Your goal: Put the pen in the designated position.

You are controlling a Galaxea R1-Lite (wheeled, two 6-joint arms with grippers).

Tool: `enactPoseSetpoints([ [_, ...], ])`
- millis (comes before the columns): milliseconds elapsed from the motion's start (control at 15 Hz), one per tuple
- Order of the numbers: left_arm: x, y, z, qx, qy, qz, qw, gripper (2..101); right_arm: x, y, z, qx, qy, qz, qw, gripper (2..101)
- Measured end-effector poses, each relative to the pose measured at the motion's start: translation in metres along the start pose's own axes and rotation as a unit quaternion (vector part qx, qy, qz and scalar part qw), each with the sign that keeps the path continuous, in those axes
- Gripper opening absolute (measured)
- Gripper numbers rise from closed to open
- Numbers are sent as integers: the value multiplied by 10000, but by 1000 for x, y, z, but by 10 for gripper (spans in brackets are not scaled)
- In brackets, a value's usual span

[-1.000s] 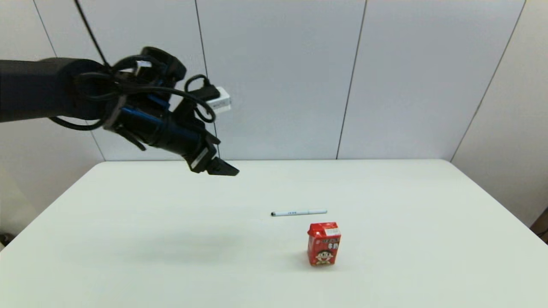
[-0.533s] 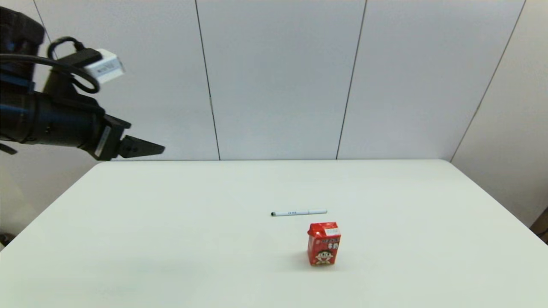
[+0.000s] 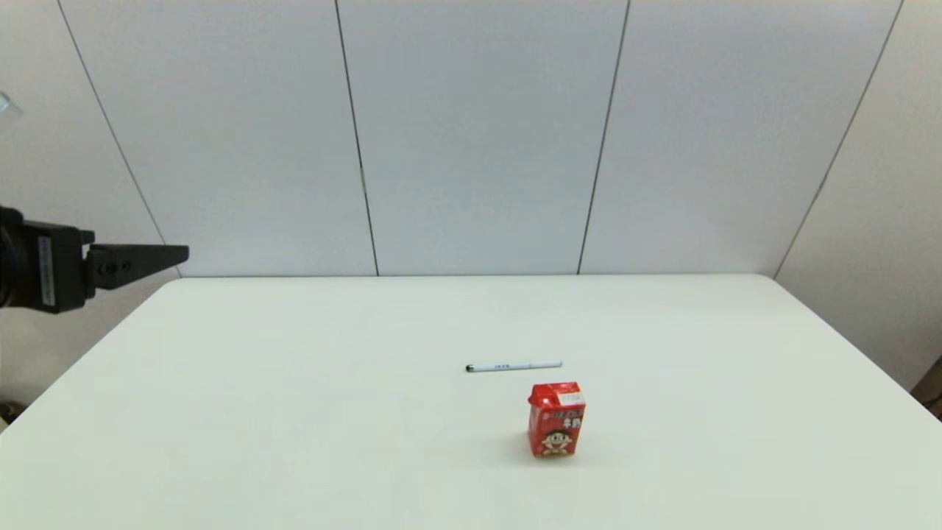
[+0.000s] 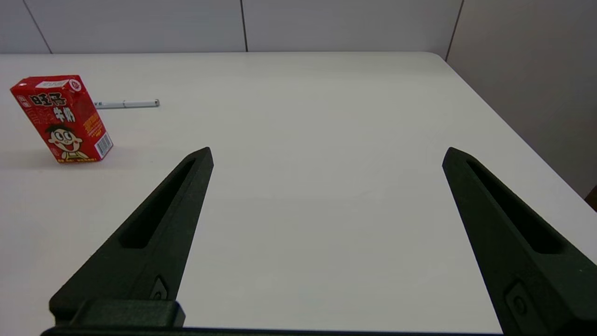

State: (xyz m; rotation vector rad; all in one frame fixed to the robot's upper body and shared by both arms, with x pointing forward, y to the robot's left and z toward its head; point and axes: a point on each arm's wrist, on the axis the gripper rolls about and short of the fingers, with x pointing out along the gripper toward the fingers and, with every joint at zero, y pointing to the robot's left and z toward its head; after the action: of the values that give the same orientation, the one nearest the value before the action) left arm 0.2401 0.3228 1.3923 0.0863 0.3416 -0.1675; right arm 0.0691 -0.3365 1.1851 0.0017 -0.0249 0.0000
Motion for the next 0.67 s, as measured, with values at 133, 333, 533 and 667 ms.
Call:
enactPoseSetpoints([
  [133, -20, -3, -29, -128, -217, 199, 9995, 971, 0, 0, 0, 0, -2, 0, 10000, 979],
  [333, -43, -9, -80, -150, -500, 403, 9978, 974, 0, 0, 0, 0, -2, 0, 10000, 979],
  [533, -58, -15, -131, -77, -724, 499, 9961, 976, 0, 0, 0, 0, 0, 0, 10000, 980],
  [667, -65, -19, -163, 3, -810, 520, 9954, 977, 0, 0, 0, 0, -2, 0, 10000, 979],
])
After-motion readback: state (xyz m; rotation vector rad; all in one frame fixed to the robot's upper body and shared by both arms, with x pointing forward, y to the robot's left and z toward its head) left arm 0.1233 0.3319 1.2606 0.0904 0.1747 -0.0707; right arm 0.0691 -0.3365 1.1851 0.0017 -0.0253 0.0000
